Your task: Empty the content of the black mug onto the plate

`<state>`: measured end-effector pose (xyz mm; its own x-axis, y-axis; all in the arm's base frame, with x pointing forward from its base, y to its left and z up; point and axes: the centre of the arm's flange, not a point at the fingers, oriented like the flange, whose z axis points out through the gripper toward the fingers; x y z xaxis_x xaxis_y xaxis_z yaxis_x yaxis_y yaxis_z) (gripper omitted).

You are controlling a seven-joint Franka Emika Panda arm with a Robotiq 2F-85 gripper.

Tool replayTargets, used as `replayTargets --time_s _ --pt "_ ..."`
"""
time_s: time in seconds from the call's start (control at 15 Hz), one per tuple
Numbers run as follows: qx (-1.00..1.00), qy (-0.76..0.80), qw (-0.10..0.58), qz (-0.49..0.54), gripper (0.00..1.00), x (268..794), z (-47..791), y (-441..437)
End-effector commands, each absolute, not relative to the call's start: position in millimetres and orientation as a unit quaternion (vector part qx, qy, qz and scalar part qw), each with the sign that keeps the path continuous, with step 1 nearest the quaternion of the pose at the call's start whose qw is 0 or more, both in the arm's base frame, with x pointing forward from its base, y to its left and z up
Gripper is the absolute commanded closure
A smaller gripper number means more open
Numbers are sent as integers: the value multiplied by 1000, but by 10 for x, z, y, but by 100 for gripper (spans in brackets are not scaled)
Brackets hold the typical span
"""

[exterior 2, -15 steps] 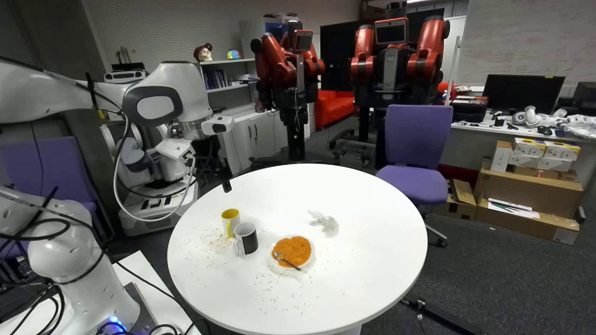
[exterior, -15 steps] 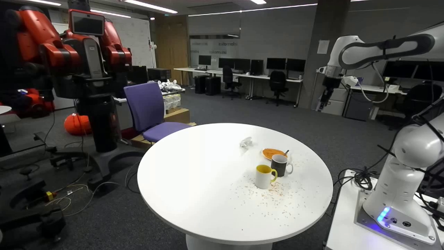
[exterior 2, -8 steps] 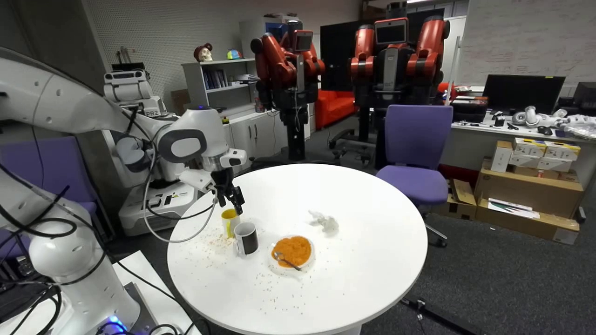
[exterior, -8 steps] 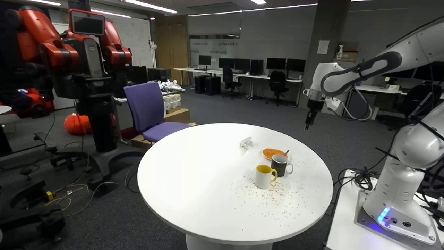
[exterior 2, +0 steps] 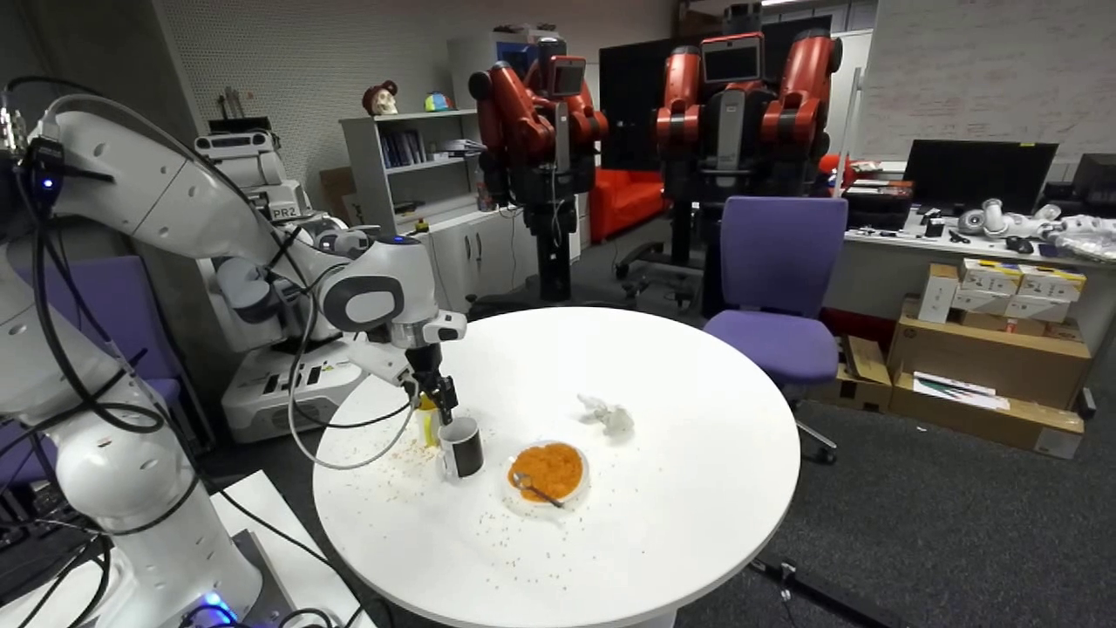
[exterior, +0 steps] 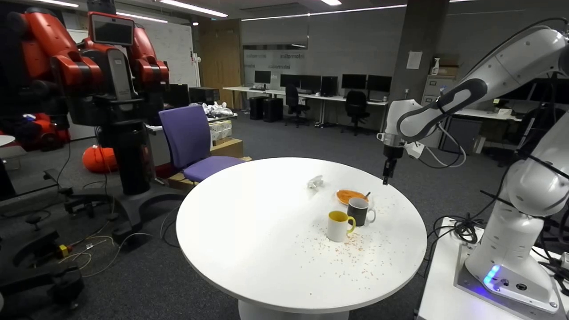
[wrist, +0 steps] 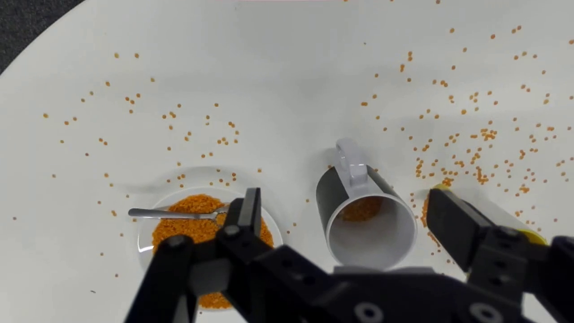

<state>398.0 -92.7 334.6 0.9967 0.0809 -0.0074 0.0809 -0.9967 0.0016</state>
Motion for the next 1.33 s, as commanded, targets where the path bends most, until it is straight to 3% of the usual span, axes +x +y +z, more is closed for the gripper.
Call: replayTargets --time_s 0.0,0.67,1.27 --pt "999 41 19 -2 0 3984 3410 -972" --pt "993 104 53 -18 0 4101 2874 -530" --pt "989 144 -1 37 0 4165 2342 -352"
